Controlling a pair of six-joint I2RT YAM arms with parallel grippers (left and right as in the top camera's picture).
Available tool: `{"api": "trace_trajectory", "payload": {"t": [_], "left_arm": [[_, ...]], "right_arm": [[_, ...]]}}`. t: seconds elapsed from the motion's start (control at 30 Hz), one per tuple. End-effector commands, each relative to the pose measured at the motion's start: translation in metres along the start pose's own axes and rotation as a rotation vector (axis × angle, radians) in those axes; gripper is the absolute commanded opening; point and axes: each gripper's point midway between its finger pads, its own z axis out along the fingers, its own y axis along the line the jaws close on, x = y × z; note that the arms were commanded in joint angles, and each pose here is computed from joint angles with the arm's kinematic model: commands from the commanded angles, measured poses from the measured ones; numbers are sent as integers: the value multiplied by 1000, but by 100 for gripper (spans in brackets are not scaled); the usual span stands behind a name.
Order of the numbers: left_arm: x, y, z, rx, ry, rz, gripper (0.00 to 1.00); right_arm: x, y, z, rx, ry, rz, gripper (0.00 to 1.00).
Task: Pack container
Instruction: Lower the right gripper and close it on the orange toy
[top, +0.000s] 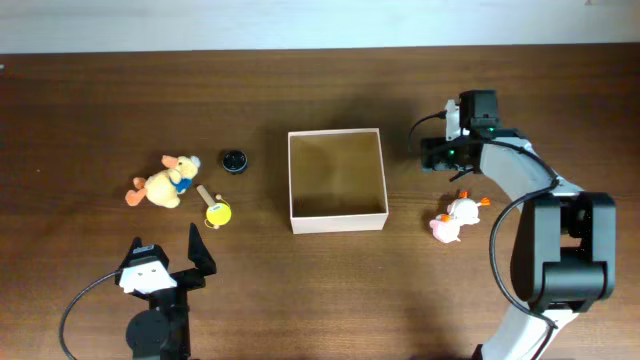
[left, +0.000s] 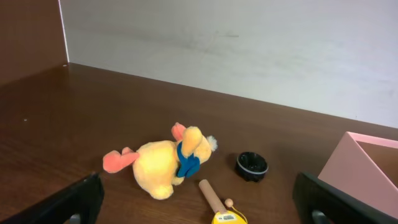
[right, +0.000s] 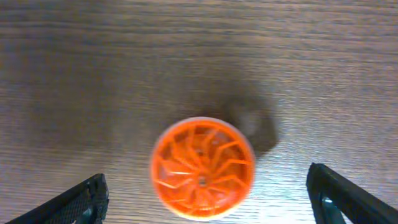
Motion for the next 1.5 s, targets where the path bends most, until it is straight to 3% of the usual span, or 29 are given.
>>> {"api": "trace_trajectory", "payload": {"t": [0.0,0.13,0.7,1.1,1.47], "left_arm": [[1,0,0,2,2,16,99],[1,0,0,2,2,16,99],[1,0,0,2,2,16,99],[1,0,0,2,2,16,99],[1,0,0,2,2,16,99]], "right_arm": [[-2,-15,4,26,1,18,90],[1,-20,6,30,8,29,83],[11,-2,24,-75,43,40,86],[14,-2,29,-75,55,52,61],[4,-3,28,-73,15,48,55]]}}
